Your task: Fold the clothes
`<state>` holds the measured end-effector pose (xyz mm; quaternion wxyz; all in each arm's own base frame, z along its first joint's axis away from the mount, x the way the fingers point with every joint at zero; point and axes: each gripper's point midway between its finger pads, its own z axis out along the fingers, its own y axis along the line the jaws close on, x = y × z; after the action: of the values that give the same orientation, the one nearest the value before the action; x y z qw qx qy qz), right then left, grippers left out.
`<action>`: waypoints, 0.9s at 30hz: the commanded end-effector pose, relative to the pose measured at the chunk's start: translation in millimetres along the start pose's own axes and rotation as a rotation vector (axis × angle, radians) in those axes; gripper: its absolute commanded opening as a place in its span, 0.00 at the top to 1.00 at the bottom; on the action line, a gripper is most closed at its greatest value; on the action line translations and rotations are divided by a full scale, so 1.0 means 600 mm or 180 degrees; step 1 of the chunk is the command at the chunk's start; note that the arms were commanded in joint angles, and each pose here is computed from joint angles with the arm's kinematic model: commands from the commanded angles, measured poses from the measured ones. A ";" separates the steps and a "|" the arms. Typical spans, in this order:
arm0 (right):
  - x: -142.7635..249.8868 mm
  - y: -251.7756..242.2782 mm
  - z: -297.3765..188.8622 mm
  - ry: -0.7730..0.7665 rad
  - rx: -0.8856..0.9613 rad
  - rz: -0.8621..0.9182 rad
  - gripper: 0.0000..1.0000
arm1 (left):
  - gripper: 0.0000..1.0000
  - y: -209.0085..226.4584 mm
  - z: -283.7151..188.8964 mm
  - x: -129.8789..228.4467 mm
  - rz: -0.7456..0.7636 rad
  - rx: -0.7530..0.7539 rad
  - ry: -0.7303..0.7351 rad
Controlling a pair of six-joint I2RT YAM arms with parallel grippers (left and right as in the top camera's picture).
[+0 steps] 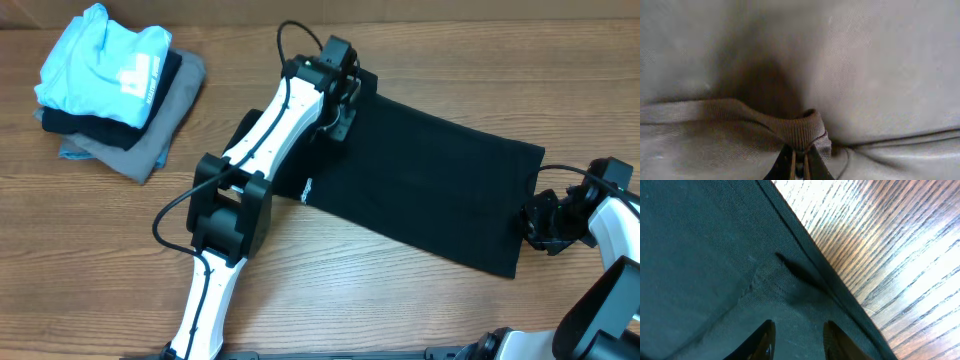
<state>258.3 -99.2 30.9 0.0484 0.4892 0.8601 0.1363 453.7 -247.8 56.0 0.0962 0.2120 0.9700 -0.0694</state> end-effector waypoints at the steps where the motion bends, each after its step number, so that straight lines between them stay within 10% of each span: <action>1: -0.013 0.008 -0.008 -0.0073 -0.0042 -0.0010 0.65 | 0.96 -0.007 -0.015 -0.015 0.0003 -0.0013 -0.0103; 5: -0.013 0.008 -0.009 -0.0074 -0.0043 -0.0010 0.60 | 0.45 -0.003 -0.014 -0.008 -0.0002 -0.0042 -0.0045; 7: -0.013 0.008 -0.008 -0.0073 -0.0042 -0.0010 0.56 | 0.35 0.004 -0.014 0.001 0.0006 -0.0121 0.0020; 19: 0.020 -0.029 -0.001 0.0124 0.0257 0.0068 0.47 | 0.40 0.168 -0.066 0.125 -0.0257 -0.1386 0.0969; 27: 0.053 -0.045 0.029 0.0242 0.0320 0.0013 0.42 | 0.42 0.217 -0.059 0.149 -0.0749 -0.0872 0.1067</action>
<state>229.8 -85.8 15.0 -0.0023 0.4906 0.8634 0.1178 420.0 -95.6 60.0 -0.0449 0.1261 0.9824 0.1304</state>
